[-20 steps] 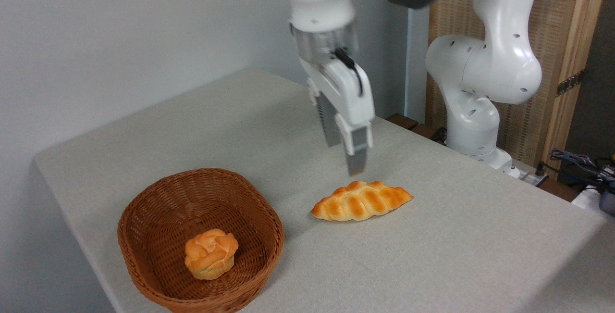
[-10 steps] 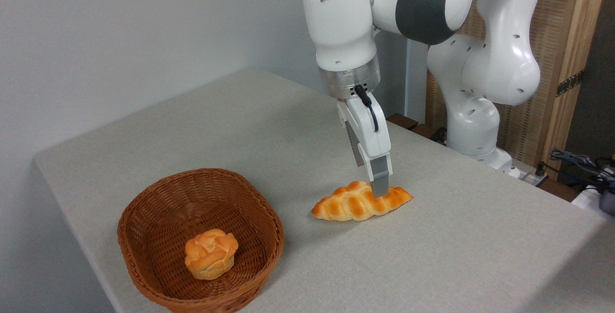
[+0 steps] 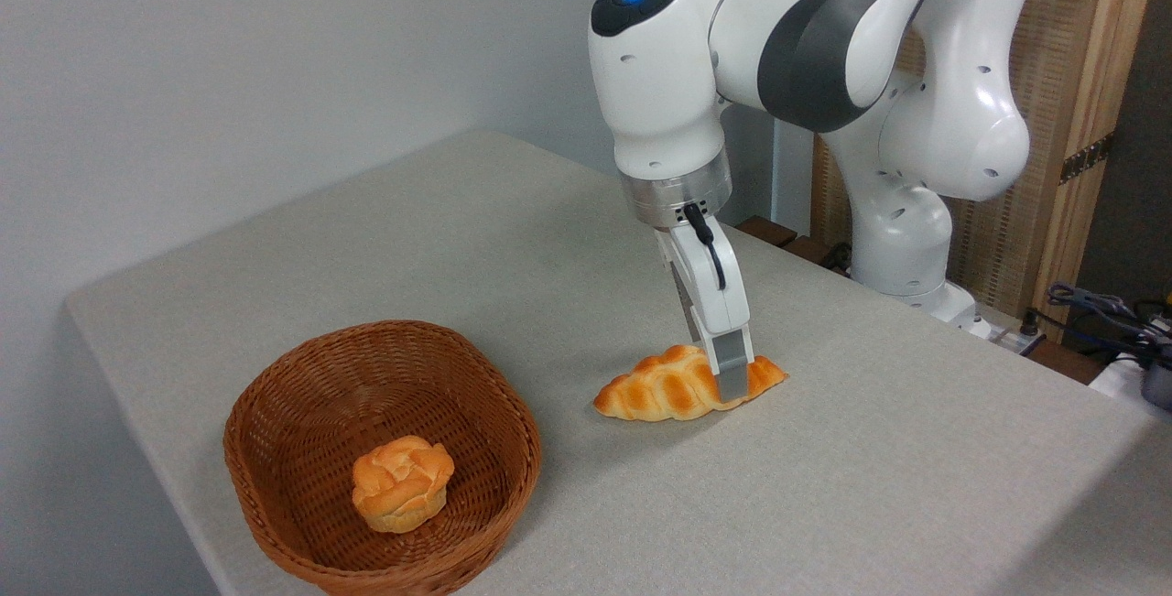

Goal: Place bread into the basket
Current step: 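Lower the gripper onto the braided roll's middle and close it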

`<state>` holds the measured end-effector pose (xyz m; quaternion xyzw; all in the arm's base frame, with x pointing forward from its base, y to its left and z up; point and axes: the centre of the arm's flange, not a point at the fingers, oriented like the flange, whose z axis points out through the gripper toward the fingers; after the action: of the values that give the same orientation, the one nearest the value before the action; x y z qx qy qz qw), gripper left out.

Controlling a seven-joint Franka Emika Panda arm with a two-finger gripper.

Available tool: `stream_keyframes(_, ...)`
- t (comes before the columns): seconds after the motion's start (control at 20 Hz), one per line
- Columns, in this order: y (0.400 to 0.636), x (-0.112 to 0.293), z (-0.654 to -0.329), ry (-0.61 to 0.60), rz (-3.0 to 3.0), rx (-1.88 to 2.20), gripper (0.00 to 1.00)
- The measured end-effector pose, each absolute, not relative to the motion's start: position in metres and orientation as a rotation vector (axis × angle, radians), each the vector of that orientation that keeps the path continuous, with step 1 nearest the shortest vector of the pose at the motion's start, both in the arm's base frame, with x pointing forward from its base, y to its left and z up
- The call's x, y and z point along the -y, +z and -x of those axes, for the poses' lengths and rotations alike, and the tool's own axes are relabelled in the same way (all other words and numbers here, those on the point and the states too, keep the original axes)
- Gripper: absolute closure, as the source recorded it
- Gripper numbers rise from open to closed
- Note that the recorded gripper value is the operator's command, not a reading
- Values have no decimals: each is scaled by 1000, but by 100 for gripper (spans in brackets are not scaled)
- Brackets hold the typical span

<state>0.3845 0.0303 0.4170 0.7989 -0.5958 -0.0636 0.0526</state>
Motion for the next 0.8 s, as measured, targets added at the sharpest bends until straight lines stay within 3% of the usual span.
stream_keyframes(0.3, 405, -20, -387, -131, -2434, 1863, 1)
stream_keyframes(0.45, 405, -19, -389, -112, -2440, 1873, 34)
stream_keyframes(0.6, 406, -18, -390, -101, -2443, 1879, 58)
stream_keyframes(0.8, 406, -15, -392, -90, -2440, 1892, 61)
